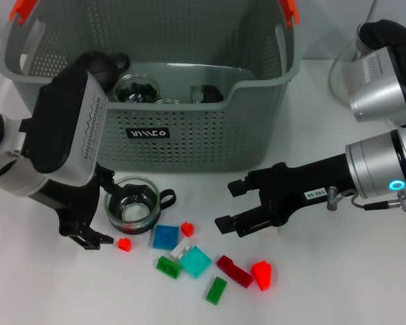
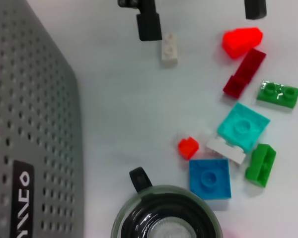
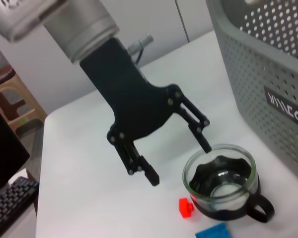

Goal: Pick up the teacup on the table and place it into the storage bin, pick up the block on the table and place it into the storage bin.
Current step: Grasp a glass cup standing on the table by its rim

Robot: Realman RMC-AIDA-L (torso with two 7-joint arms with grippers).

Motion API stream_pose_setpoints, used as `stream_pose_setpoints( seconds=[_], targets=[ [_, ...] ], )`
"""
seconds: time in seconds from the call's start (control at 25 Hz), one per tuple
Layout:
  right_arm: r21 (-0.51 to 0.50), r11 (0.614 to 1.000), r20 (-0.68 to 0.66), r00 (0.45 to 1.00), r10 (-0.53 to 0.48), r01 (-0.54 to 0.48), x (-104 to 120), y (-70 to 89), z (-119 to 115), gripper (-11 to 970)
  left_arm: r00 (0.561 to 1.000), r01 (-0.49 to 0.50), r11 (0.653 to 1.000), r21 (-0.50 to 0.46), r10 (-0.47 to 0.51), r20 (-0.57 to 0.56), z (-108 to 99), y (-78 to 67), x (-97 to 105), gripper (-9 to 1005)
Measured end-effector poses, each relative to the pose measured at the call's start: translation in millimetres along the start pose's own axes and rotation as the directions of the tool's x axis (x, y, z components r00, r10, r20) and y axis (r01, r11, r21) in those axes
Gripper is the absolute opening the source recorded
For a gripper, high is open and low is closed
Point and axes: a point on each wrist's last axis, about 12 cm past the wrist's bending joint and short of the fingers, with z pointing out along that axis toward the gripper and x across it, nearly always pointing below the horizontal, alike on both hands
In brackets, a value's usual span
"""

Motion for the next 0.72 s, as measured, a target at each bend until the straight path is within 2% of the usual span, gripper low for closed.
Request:
stream_pose_setpoints(
  seconds=[0.72],
  targets=[
    [0.001, 1.0, 0.029, 1.0, 0.011, -0.011, -3.3, -1.1, 1.0, 924, 0.992, -0.102, 0.994, 0.03, 0.104, -0.071, 24.1, 0.4, -7.2, 800]
  ],
)
